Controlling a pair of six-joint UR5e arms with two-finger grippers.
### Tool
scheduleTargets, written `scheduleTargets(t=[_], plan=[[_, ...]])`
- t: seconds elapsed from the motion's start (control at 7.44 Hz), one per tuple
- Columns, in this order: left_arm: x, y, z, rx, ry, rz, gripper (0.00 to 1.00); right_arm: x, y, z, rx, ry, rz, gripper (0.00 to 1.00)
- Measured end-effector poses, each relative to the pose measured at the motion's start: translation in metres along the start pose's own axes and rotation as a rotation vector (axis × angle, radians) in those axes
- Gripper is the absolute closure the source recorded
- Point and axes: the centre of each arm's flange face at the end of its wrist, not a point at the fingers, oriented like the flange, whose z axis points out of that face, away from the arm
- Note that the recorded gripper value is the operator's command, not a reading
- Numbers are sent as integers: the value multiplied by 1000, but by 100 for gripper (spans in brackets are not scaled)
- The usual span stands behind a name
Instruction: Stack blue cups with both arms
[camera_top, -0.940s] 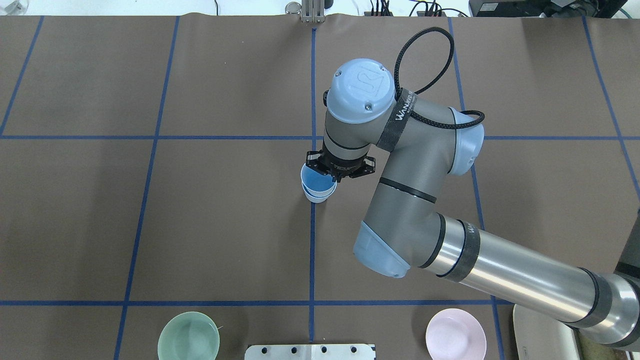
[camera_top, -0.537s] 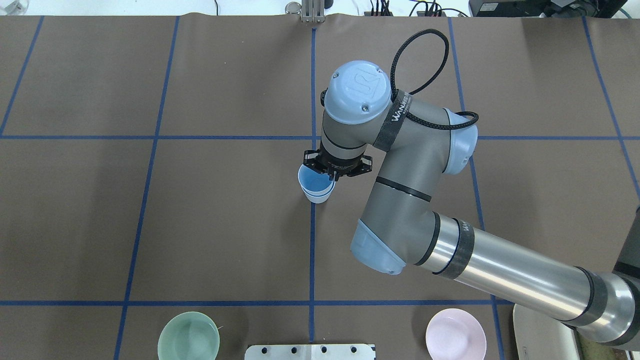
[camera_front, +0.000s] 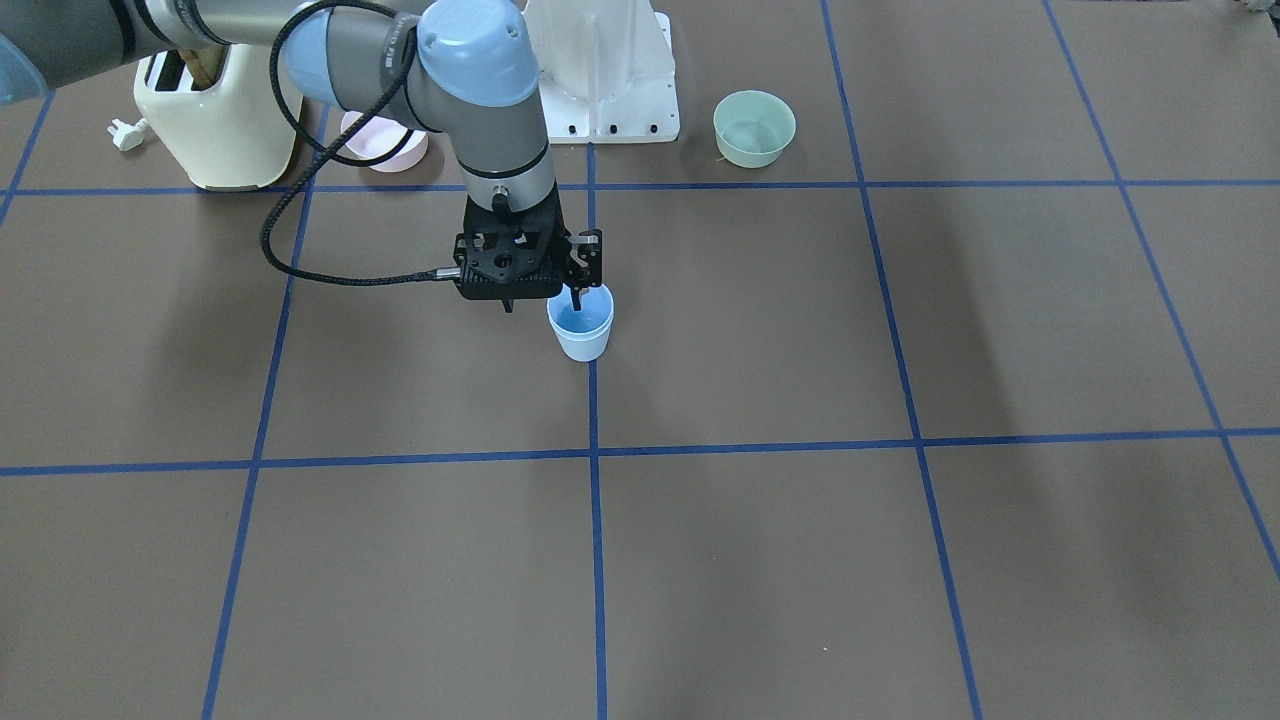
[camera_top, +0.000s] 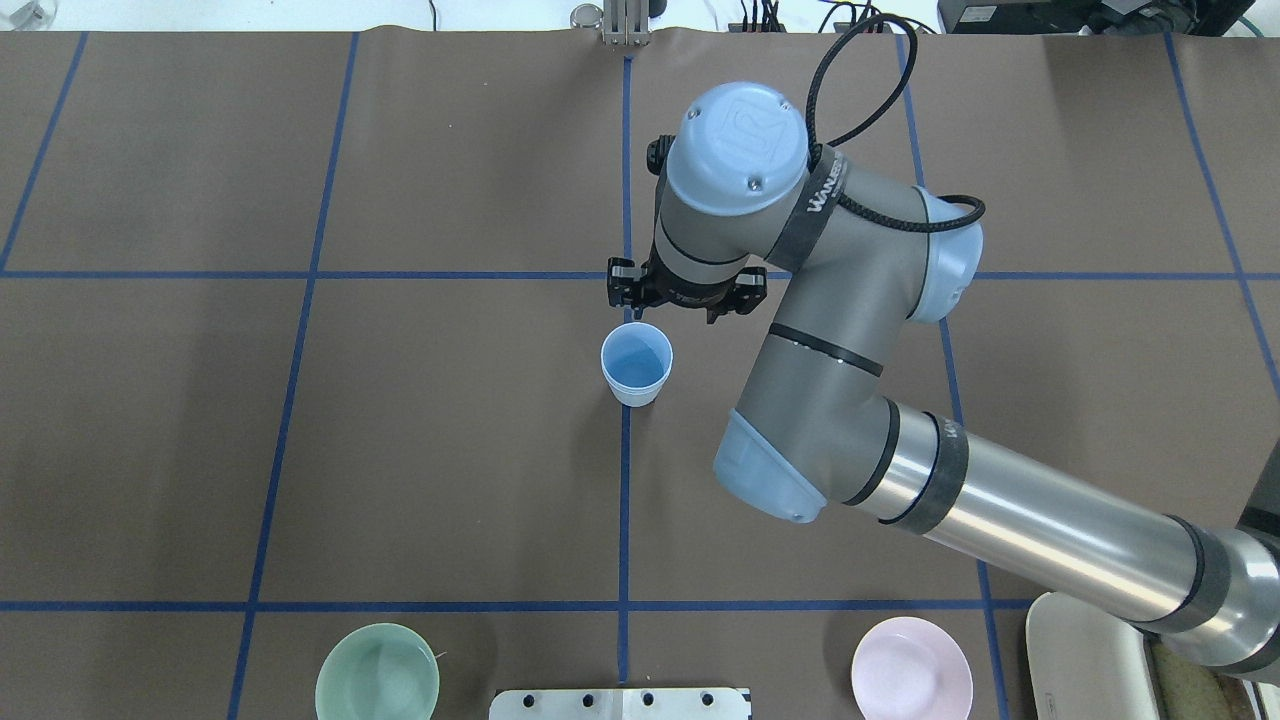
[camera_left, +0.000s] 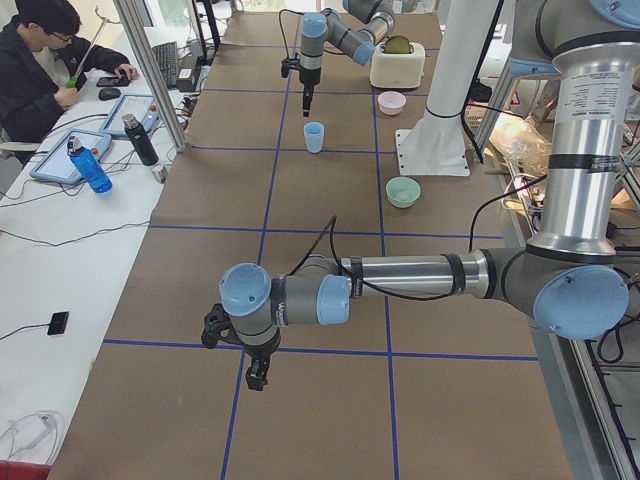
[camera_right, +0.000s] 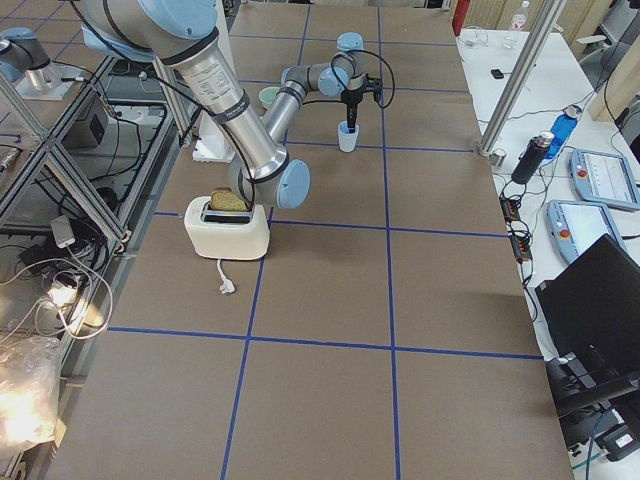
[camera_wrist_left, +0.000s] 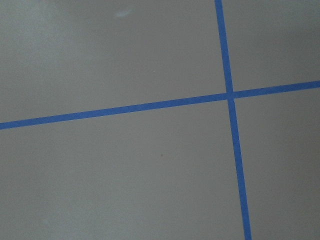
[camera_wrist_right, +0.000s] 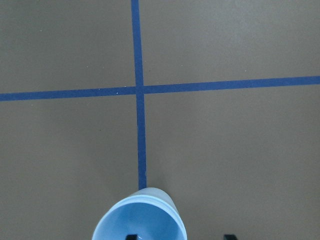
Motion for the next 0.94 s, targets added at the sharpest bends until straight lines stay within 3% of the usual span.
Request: scheduleTargets(t=[0.27, 0.54, 0.67, 0.94], plan=[[-1, 3, 1, -4, 0, -4, 1, 88, -77, -33, -12, 18, -121, 0], [0, 5, 1, -7, 0, -6, 1, 238, -150, -55, -42, 64, -280, 0], [-1, 10, 4, -12, 1, -8, 1, 320, -165, -61, -62, 88, -332, 0], [-2, 21, 6, -14, -4, -5, 1, 468, -155, -66, -107, 136, -370, 0]])
